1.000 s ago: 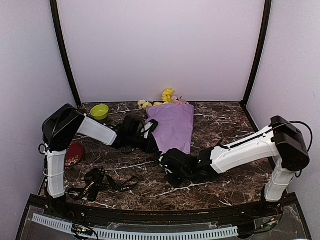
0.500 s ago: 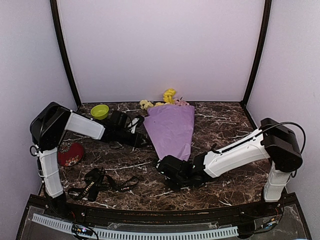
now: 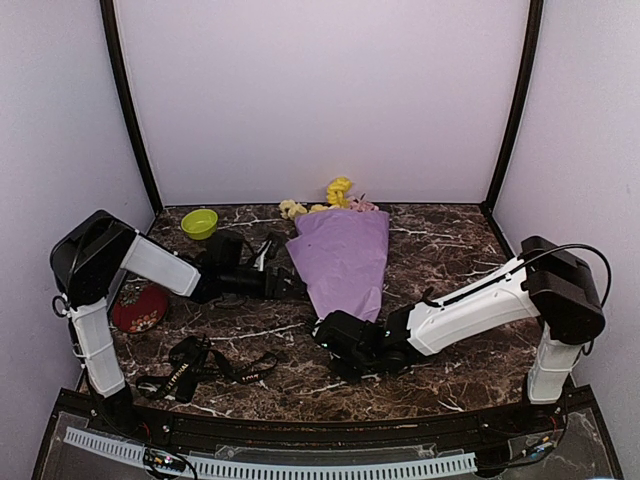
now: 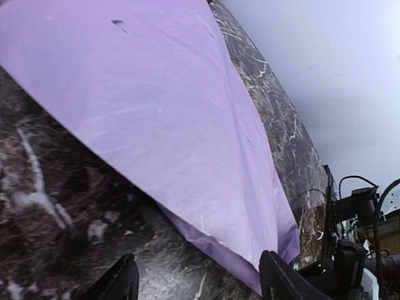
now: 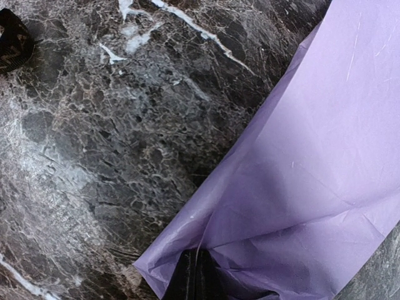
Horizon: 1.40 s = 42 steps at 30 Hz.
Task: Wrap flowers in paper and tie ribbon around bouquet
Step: Fold the two-thirds-folded wrapping paper at the center of the board.
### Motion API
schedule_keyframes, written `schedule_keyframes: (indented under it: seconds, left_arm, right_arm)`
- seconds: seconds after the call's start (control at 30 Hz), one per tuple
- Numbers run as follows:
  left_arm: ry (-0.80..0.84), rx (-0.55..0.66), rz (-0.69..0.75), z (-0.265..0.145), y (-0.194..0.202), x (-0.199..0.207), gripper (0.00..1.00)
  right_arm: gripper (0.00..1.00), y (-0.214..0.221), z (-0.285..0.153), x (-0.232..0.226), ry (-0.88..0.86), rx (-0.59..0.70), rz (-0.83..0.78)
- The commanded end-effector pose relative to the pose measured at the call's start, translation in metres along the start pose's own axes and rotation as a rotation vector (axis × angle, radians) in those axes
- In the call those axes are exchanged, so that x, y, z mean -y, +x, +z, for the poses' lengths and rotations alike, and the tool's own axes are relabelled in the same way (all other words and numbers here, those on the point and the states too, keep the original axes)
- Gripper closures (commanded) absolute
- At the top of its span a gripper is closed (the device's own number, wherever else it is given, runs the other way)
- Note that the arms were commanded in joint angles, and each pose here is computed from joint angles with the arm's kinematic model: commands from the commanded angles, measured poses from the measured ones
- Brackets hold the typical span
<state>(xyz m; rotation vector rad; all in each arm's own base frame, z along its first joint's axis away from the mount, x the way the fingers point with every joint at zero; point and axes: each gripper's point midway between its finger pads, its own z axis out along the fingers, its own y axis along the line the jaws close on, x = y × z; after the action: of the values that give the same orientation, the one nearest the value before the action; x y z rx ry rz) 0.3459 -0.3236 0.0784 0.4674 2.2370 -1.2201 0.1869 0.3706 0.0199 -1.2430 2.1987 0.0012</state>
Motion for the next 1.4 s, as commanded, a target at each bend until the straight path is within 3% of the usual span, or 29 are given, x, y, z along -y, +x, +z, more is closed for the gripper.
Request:
schedule_keyframes:
  seconds: [0.0,0.13,0.27,0.5,0.63,0.8,1.07,1.27,1.37]
  left_arm:
    - [0.187,0.030,-0.007,0.016,-0.002,0.041,0.31]
    - [0.204,0.003,-0.012,0.035,0.007,0.045,0.31]
    - [0.241,0.001,-0.059,0.045,0.011,0.044,0.40]
    - [0.258,0.019,-0.025,0.045,0.002,0.050,0.99]
    - [0.143,0.012,-0.036,0.048,0.002,0.024,1.00]
    - [0.003,-0.014,-0.019,0.050,0.001,-0.016,1.00]
    - [-0.028,-0.081,-0.007,0.059,0.018,-0.033,1.00]
    - [-0.018,-0.086,-0.014,0.060,0.022,-0.034,1.00]
    - [-0.015,-0.093,-0.016,0.060,0.025,-0.034,1.00]
  right_arm:
    - [1.00,0.019,0.008,-0.004,0.003,-0.066,-0.040]
    - [1.00,0.019,0.008,-0.004,0.004,-0.066,-0.041]
    - [1.00,0.017,0.007,-0.003,0.011,-0.063,-0.040]
    - [1.00,0.017,0.006,-0.001,0.013,-0.062,-0.046]
    - [0.99,0.014,0.002,0.001,0.020,-0.059,-0.048]
    - [0.82,0.013,-0.007,0.000,-0.005,-0.058,-0.048]
    - [0.64,0.011,-0.036,-0.005,-0.109,-0.033,-0.036]
    - [0.50,-0.027,-0.096,-0.010,-0.289,0.150,-0.003]
    - [0.50,-0.045,-0.103,0.004,-0.336,0.231,0.082]
